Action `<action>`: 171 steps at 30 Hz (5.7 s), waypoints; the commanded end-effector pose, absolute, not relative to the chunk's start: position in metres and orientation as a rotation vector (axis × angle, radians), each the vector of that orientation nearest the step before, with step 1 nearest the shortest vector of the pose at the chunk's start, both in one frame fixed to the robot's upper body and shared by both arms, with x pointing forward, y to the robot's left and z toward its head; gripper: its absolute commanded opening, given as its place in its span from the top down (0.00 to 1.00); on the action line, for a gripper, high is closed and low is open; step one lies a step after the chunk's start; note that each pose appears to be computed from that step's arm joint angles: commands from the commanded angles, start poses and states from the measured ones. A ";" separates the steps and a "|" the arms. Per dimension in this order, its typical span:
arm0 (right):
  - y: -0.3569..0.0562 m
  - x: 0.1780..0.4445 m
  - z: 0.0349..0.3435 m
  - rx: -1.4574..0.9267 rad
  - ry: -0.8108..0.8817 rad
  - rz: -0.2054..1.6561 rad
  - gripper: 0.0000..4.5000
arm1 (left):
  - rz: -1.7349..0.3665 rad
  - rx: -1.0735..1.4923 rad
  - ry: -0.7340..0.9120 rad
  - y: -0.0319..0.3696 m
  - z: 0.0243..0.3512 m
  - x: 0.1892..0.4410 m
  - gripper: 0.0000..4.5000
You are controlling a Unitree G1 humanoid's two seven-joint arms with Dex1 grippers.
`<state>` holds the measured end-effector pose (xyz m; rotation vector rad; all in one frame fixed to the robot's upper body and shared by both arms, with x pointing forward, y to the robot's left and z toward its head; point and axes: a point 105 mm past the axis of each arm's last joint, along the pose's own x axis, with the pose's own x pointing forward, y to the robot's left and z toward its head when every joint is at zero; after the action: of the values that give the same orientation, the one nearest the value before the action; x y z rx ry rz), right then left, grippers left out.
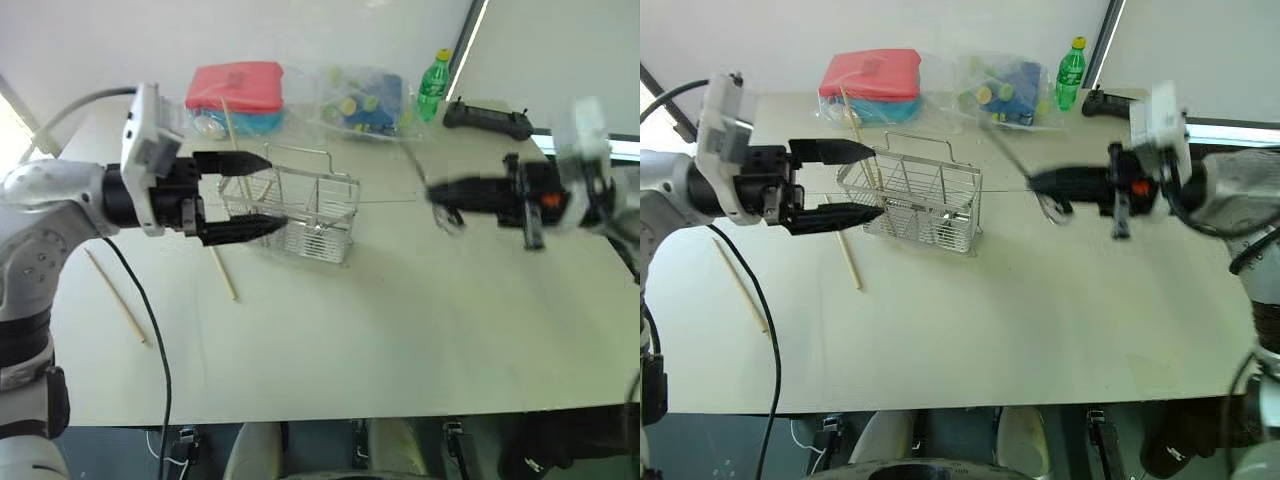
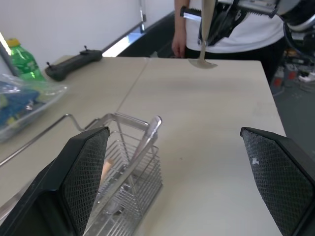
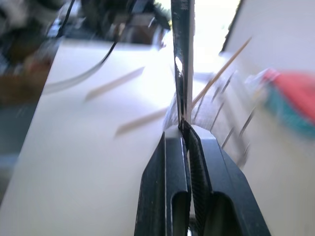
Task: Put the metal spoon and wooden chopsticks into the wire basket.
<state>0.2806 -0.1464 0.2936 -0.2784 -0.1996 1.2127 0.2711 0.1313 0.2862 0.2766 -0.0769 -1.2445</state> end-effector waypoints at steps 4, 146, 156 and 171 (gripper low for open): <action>-0.112 0.300 0.325 -0.061 -0.353 0.998 1.00 | -1.211 0.301 -0.156 0.136 0.302 0.276 0.00; -0.157 0.242 0.270 -0.404 -0.033 1.016 0.00 | 0.163 -0.893 -0.271 0.338 0.337 0.434 0.99; -0.155 0.239 0.266 -0.343 -0.037 0.984 0.00 | -0.305 -0.350 -0.760 0.247 0.467 0.380 0.99; -0.160 0.240 0.269 -0.323 -0.065 0.924 0.00 | -0.672 0.037 -0.658 0.133 0.427 0.367 0.99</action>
<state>0.2452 -0.1589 0.2569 -0.3048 0.0005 0.9404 0.3767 0.1379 0.4199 -0.0110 -0.6211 -0.6584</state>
